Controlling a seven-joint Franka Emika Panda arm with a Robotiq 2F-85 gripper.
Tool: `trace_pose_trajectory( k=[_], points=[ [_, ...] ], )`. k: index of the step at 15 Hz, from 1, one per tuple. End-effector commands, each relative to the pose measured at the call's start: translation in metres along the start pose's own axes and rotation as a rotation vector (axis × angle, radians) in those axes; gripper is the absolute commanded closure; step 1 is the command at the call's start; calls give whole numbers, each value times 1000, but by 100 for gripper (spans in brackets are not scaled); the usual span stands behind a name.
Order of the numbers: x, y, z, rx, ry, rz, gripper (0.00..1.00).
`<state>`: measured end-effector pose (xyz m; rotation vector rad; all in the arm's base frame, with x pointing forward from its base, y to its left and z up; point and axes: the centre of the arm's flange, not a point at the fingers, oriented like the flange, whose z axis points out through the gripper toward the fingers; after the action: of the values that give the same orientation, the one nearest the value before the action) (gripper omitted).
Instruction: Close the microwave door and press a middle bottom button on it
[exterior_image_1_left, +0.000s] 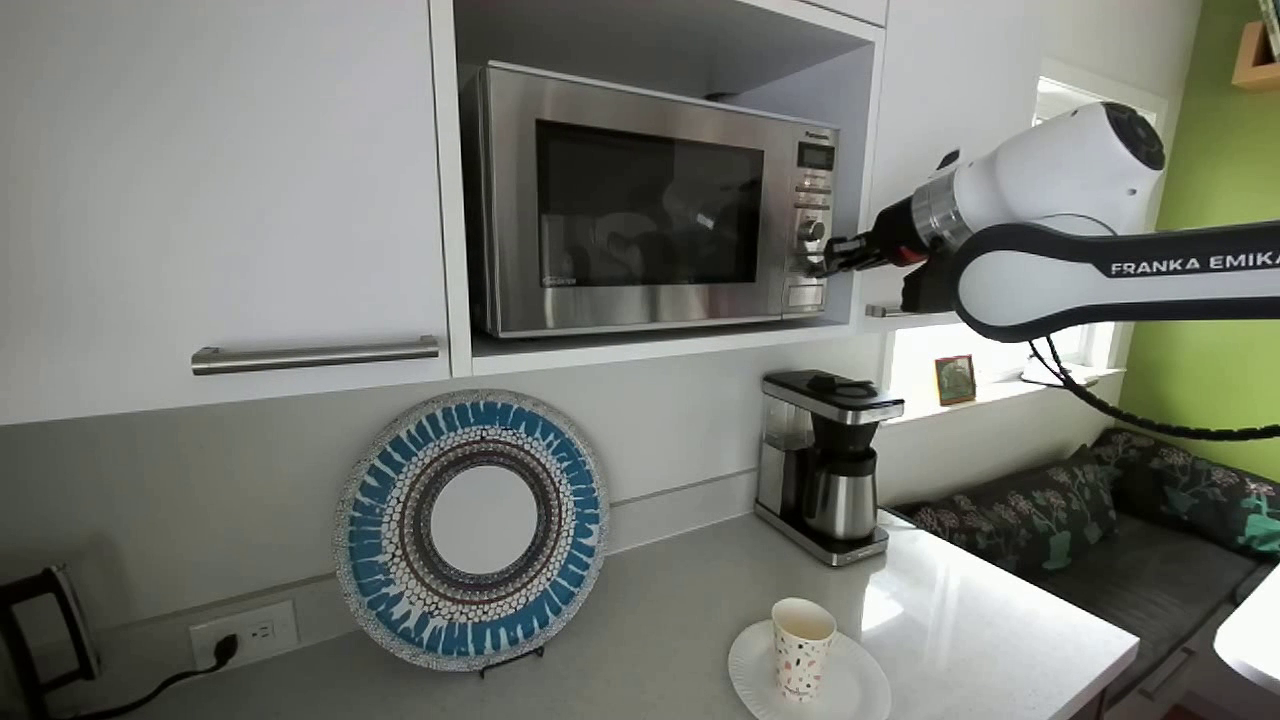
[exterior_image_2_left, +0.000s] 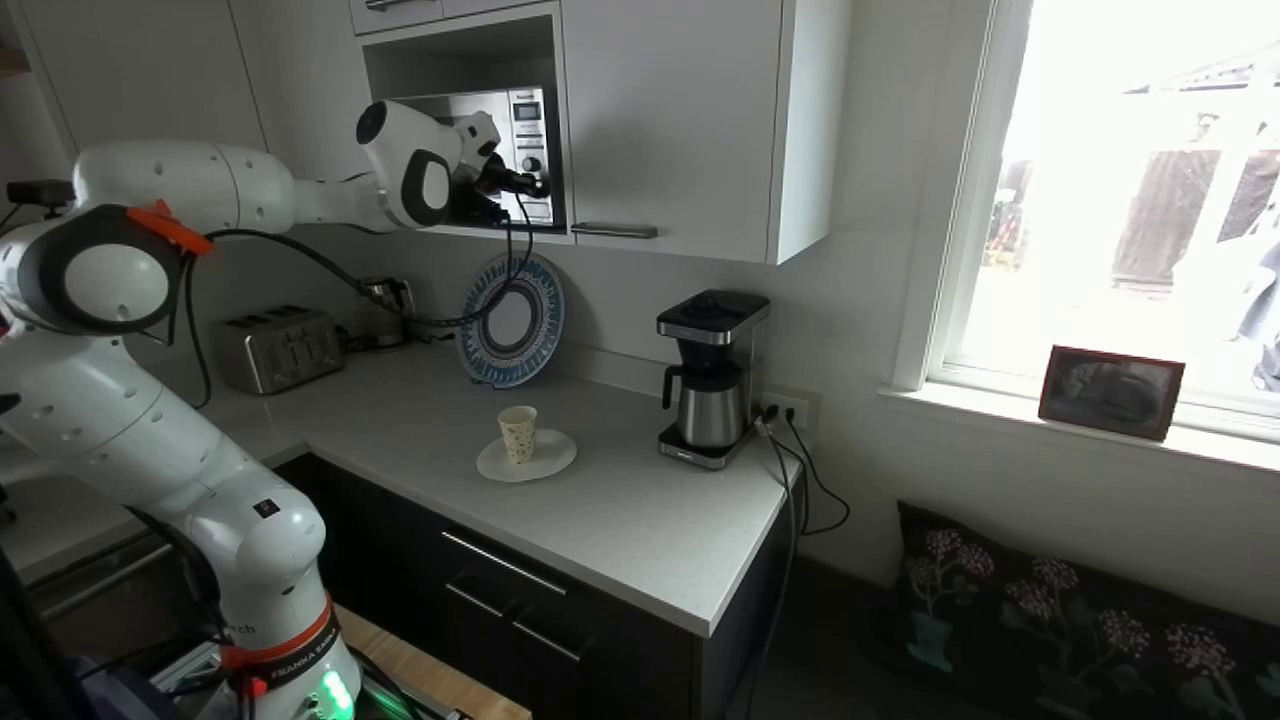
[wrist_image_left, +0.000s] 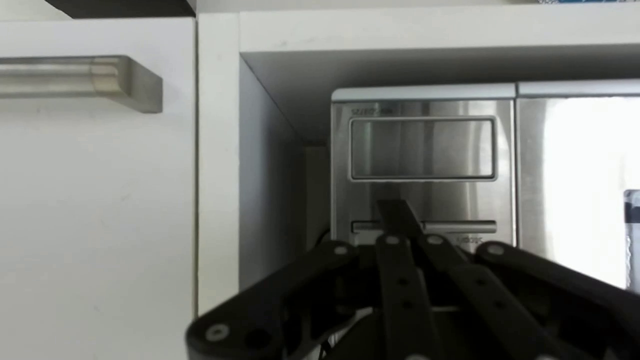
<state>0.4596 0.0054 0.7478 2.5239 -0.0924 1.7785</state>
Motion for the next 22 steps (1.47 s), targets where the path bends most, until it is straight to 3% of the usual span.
trace_pose_trajectory(
  k=[1, 13, 22],
  points=[
    [4, -1, 7, 15, 13, 10, 100],
    [4, 1, -5, -13, -10, 6, 100],
    [17, 19, -33, -120, -59, 2, 100]
  ],
)
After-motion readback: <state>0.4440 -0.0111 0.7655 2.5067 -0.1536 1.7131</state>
